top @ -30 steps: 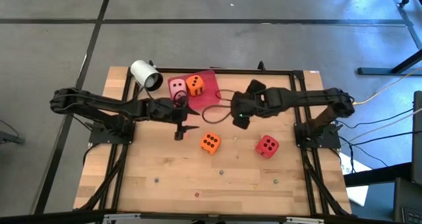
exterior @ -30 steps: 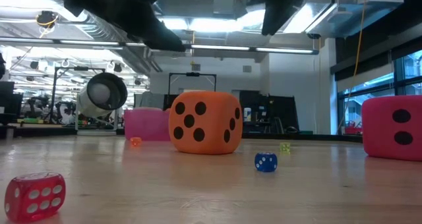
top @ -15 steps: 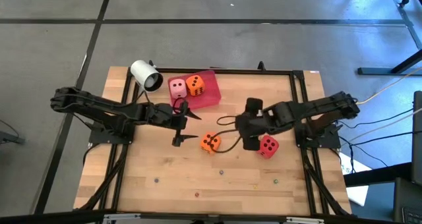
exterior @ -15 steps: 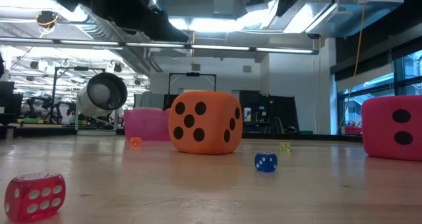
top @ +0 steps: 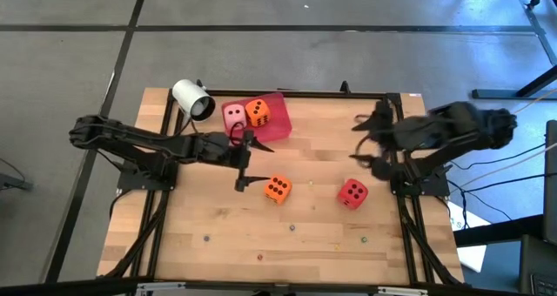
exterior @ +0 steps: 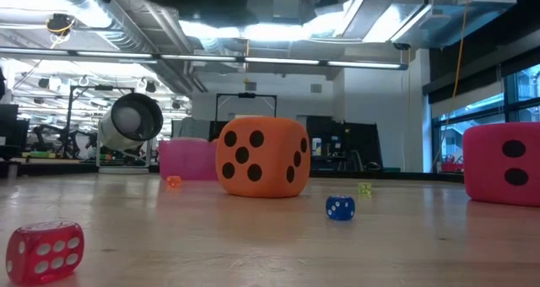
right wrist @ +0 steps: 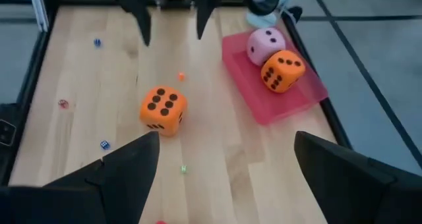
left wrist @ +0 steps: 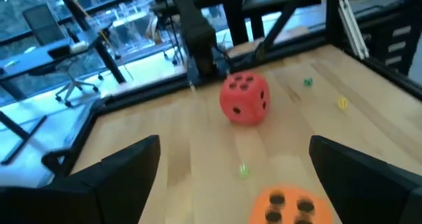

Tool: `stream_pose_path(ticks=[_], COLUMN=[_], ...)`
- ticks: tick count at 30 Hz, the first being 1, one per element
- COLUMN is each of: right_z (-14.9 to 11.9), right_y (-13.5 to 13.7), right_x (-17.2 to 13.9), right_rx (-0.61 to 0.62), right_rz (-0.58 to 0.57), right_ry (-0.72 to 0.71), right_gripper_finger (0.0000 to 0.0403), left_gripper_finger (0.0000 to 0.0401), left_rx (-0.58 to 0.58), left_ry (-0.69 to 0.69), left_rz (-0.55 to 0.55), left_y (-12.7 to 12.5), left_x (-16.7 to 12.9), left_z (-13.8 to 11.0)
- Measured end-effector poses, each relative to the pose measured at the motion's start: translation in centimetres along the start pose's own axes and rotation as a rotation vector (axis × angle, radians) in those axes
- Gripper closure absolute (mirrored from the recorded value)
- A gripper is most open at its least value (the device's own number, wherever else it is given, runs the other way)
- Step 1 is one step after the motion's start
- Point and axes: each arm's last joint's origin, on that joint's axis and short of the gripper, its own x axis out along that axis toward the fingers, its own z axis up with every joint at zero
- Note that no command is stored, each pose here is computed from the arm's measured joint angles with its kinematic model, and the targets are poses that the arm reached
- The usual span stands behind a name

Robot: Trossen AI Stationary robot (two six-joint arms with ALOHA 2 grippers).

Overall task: Pick & Place Dice
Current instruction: Put the large orange die into the red bin

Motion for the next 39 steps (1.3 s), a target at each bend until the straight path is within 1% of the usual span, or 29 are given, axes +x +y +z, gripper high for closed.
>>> stream_pose_path(ticks=[2, 4, 6, 9, 11, 14, 18, 22, 29, 34, 39], right_z=[-0.5, -0.9, -1.2, -1.4, -1.3, -1.2, -0.8, -0.6, -0.4, -0.3, -0.3], right_y=[-0.7, -1.3, -1.8, -2.2, -2.4, -2.2, -1.8, -1.4, -0.8, -0.7, -0.7], right_x=[-1.3, -2.6, -3.4, -3.9, -3.9, -3.5, -2.7, -2.0, -1.2, -1.0, -1.0], right_rx=[0.011, 0.029, 0.043, 0.096, 0.11, 0.099, 0.06, 0.05, 0.034, 0.032, 0.04], right_rz=[0.01, 0.018, 0.018, -0.057, -0.115, -0.13, -0.13, -0.113, -0.066, -0.072, -0.072], right_ry=[-0.03, -0.068, -0.093, -0.124, -0.137, -0.129, -0.103, -0.079, -0.045, -0.041, -0.041], right_gripper_finger=[0.0053, 0.0053, 0.0053, 0.0053, 0.0053, 0.0053, 0.0053, 0.0053, 0.0053, 0.0052, 0.0052], left_gripper_finger=[0.0011, 0.0008, 0.0008, 0.0008, 0.0008, 0.0008, 0.0008, 0.0008, 0.0008, 0.0008, 0.0008], left_rx=[0.024, 0.058, 0.087, 0.09, 0.096, 0.101, 0.112, 0.119, 0.031, 0.035, 0.063], left_ry=[0.033, 0.089, 0.116, 0.101, 0.106, 0.128, 0.136, 0.134, 0.092, 0.092, 0.12], left_rz=[-0.023, -0.059, -0.1, -0.118, -0.114, -0.095, -0.051, -0.044, -0.05, -0.053, -0.05], left_y=[0.3, 0.4, 0.4, 0.3, 0.1, -0.2, -0.6, -1.2, -1.8, -1.8, -2.1], left_x=[0.8, 1.6, 2.4, 3.4, 3.8, 4.0, 3.9, 3.9, 3.9, 3.9, 4.7], left_z=[1.0, 1.7, 2.1, 2.8, 2.8, 2.6, 2.8, 3.0, 3.6, 3.6, 2.9])
